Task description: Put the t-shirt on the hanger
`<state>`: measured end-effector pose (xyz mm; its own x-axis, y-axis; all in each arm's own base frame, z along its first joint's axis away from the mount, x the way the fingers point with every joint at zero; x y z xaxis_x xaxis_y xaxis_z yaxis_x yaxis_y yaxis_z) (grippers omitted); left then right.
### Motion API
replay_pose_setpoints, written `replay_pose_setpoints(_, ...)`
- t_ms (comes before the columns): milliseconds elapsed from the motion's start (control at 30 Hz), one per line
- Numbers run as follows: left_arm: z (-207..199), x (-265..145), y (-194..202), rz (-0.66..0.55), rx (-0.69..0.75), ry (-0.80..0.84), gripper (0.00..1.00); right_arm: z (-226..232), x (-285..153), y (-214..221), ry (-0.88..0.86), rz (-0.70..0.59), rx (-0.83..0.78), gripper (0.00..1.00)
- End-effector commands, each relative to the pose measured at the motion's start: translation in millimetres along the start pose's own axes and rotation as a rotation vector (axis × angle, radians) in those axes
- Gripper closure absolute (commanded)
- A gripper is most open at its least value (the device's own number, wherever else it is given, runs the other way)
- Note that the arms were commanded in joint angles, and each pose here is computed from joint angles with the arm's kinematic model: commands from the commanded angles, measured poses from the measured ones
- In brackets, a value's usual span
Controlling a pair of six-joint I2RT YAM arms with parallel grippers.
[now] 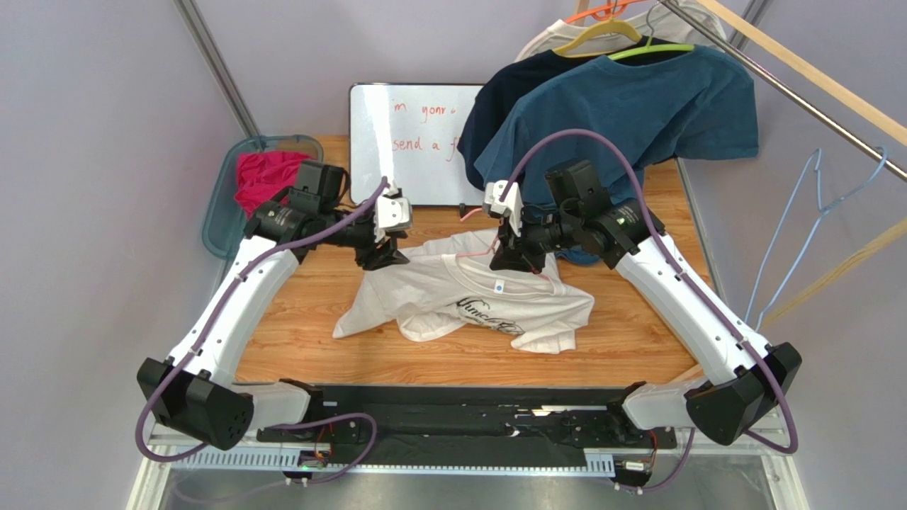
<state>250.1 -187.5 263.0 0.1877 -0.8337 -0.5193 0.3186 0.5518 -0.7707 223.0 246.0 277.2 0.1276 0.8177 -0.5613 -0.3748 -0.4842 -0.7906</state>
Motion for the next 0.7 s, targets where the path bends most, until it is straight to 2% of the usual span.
replay_pose_setpoints(0,-2,20,-45,-0.088,0.166,0.044,0.43,7,-2,-16,-0.025,-0.051,-0.03,1.0)
replay_pose_setpoints(133,0,37,-59,-0.104,0.207,0.03,0.45,12,-2,-26,-0.046,-0.071,-0.024,1.0)
replay_pose_setpoints(200,-2,44,-59,-0.114,0.187,0.047,0.5,16,-4,-28,-0.057,-0.078,-0.021,1.0)
replay_pose_setpoints(267,-2,47,-52,-0.087,0.194,0.044,0.56,20,-8,-28,-0.058,-0.081,-0.02,1.0)
replay_pose_setpoints(333,-4,47,-31,-0.008,0.206,0.034,0.6,23,-13,-23,-0.051,-0.083,-0.038,1.0)
replay_pose_setpoints(367,-6,44,-20,0.025,0.228,0.047,0.66,21,-13,-18,-0.032,-0.076,-0.041,1.0)
replay_pose_setpoints(533,-19,26,9,0.053,0.215,0.064,0.78,22,-21,-3,0.005,-0.064,-0.057,1.0)
replay_pose_setpoints(667,-10,11,22,0.084,0.176,0.038,0.78,21,-23,6,0.02,-0.054,-0.042,1.0)
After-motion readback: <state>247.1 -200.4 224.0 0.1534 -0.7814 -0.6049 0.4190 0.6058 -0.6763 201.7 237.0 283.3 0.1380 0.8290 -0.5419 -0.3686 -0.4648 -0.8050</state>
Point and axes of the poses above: each gripper's point midway between its finger pads, its own x axis out along the fingers, its own z axis along the line the jaws close on, y = z × x, the point moved 1 cm from there along -x, back along the fingers, and after that the axes turned 15 degrees about x, right-handed, at the moved point
